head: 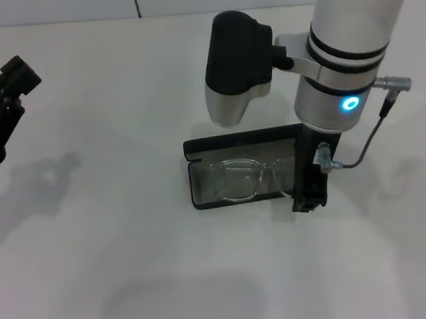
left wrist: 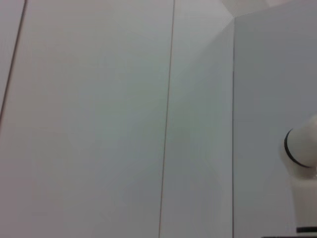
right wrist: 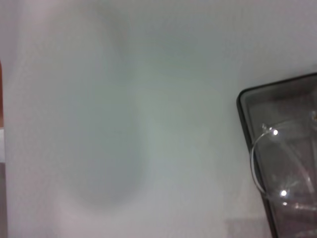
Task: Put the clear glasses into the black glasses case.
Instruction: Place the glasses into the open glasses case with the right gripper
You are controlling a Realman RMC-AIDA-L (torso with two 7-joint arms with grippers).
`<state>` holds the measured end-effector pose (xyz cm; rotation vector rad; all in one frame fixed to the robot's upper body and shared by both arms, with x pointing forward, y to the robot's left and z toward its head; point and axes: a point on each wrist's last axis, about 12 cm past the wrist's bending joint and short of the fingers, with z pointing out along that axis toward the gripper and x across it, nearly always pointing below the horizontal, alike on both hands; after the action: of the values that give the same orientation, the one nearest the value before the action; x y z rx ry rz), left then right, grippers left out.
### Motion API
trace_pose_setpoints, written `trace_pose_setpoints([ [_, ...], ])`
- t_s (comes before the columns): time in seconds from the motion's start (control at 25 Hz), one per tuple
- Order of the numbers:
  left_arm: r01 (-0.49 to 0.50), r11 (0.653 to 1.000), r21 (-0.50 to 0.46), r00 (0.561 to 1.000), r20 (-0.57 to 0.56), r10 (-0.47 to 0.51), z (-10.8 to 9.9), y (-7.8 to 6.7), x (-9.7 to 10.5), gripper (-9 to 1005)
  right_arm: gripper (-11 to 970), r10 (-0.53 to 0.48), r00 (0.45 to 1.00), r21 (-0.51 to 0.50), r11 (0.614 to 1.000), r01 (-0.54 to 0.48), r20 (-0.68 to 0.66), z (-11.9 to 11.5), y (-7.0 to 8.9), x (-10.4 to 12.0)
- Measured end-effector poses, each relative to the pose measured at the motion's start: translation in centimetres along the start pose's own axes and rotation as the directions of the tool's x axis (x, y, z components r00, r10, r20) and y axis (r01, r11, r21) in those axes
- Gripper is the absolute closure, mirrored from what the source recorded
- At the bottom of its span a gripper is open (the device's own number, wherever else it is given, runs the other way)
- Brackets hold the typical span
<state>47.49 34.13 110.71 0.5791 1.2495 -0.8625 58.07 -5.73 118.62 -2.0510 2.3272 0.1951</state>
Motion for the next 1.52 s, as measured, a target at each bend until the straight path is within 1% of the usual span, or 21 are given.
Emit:
trace_pose_setpoints([
  [0.24, -0.002, 1.0, 0.008, 1.0, 0.001, 0.002, 0.3, 0.1, 0.0, 900, 807, -0.01, 1.0, 0.001, 1.0, 0.01, -0.028, 0.9, 0.2, 0.4],
  [0.56, 0.0, 1.0, 0.008, 1.0, 0.003, 0.0, 0.4, 0.0, 0.0, 900, 810, -0.039, 0.998, 0.044, 0.998, 0.042, -0.058, 2.4, 0.0, 0.4],
  [1.12, 0.009, 1.0, 0.007, 1.0, 0.005, -0.009, 0.4, -0.1, 0.2, 900, 811, -0.053, 0.996, 0.058, 0.997, 0.057, -0.07, 3.5, 0.0, 0.7],
  [1.52, 0.016, 1.0, 0.0, 1.0, 0.002, -0.016, 0.2, -0.2, 0.4, 900, 812, -0.069, 0.995, 0.088, 0.993, 0.076, -0.076, 4.0, -0.1, 0.7],
])
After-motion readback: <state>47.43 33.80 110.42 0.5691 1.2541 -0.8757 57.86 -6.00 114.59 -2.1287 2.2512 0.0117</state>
